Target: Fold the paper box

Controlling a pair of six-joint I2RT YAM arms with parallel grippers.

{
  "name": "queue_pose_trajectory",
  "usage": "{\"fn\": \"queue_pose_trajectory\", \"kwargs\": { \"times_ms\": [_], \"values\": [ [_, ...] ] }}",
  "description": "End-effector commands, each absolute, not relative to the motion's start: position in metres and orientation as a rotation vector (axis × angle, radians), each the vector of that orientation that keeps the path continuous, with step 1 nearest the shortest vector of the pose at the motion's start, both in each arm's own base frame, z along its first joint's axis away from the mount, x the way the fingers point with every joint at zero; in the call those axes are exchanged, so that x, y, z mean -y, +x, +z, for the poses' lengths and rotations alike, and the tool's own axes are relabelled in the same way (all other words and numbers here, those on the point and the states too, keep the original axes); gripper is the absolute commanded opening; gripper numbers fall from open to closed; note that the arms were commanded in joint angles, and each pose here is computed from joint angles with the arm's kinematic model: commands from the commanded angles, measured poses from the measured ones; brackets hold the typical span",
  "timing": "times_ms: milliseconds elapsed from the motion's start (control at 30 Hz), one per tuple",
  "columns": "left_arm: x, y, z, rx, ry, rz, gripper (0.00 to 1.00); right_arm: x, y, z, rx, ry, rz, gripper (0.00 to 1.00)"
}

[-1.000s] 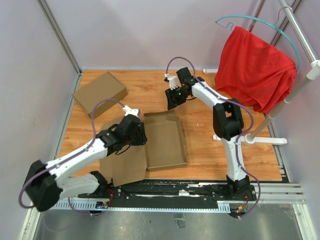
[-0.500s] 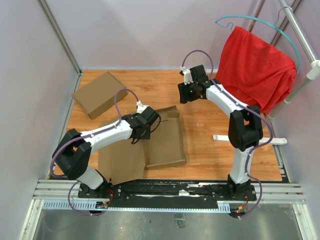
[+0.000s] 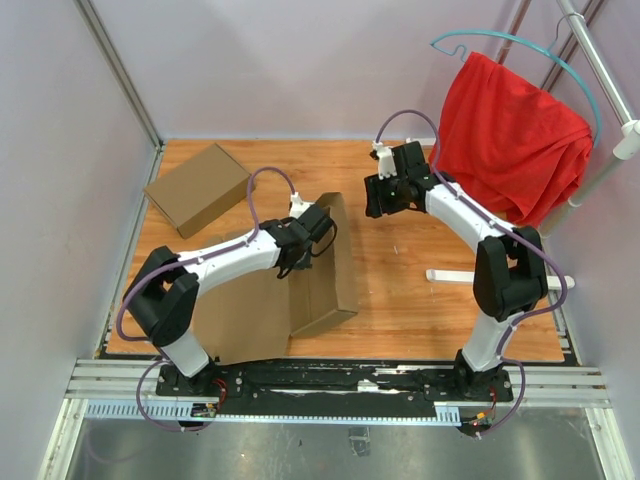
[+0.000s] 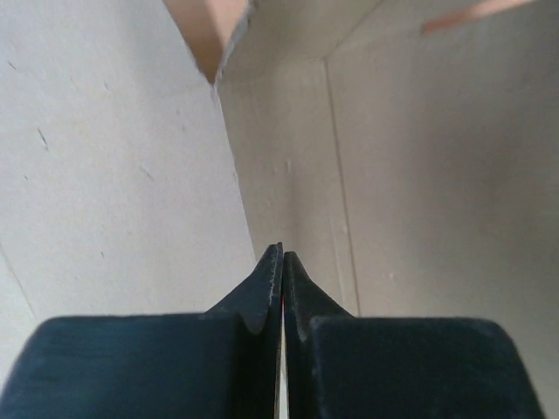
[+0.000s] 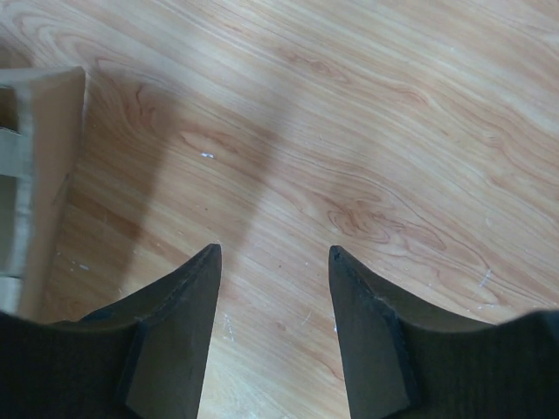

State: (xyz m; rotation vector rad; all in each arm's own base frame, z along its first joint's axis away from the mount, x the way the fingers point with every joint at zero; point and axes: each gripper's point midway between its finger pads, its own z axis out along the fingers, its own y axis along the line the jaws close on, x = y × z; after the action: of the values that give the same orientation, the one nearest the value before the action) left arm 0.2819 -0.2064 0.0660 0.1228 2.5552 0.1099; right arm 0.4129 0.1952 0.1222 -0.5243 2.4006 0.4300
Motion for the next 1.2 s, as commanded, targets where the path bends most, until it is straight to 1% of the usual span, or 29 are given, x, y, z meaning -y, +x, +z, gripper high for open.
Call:
{"fn": "queue_pose_trajectory", "kwargs": {
  "times_ms": [0,133,267,333,433,500,567,700,767,900,1033,1100,1167],
  "values": [
    [0.212,0.304,0.117,-2.417,0.122,0.093,0.00,-0.191,0.404,0.121,-2.417,-0.466,0.487,0.53],
    [0.213,0.312,0.147,-2.358,0.134,0.083,0.00,-0.190,0.396,0.135,-2.390,-0.444,0.512,0.55],
    [0.205,0.313,0.174,-2.323,0.118,0.105,0.06,-0.183,0.390,0.158,-2.372,-0.437,0.478,0.63],
    [0.200,0.311,0.187,-2.301,0.103,0.098,0.08,-0.181,0.381,0.161,-2.403,-0.456,0.477,0.67],
    [0.197,0.303,0.203,-2.272,0.078,0.032,0.08,-0.177,0.368,0.149,-2.464,-0.471,0.476,0.67],
    [0.202,0.294,0.209,-2.266,0.081,-0.070,0.09,-0.173,0.361,0.134,-2.508,-0.461,0.464,0.67],
    [0.214,0.278,0.210,-2.278,0.120,-0.231,0.08,-0.176,0.353,0.122,-2.540,-0.471,0.477,0.66],
    [0.252,0.220,0.195,-2.287,0.238,-0.668,0.09,-0.182,0.344,0.109,-2.575,-0.505,0.469,0.65],
    [0.263,0.190,0.184,-2.304,0.286,-0.786,0.10,-0.185,0.342,0.104,-2.587,-0.507,0.459,0.65],
    [0.285,0.147,0.147,-2.392,0.453,-0.795,0.12,-0.193,0.343,0.089,-2.624,-0.520,0.459,0.62],
    [0.307,0.123,0.127,-2.409,0.599,-0.812,0.13,-0.198,0.341,0.069,-2.685,-0.558,0.439,0.59],
    [0.313,0.118,0.119,-2.415,0.632,-0.813,0.13,-0.199,0.340,0.061,-2.705,-0.563,0.435,0.55],
    [0.319,0.113,0.113,-2.419,0.662,-0.831,0.14,-0.197,0.338,0.053,-2.727,-0.562,0.423,0.46]
  ]
}}
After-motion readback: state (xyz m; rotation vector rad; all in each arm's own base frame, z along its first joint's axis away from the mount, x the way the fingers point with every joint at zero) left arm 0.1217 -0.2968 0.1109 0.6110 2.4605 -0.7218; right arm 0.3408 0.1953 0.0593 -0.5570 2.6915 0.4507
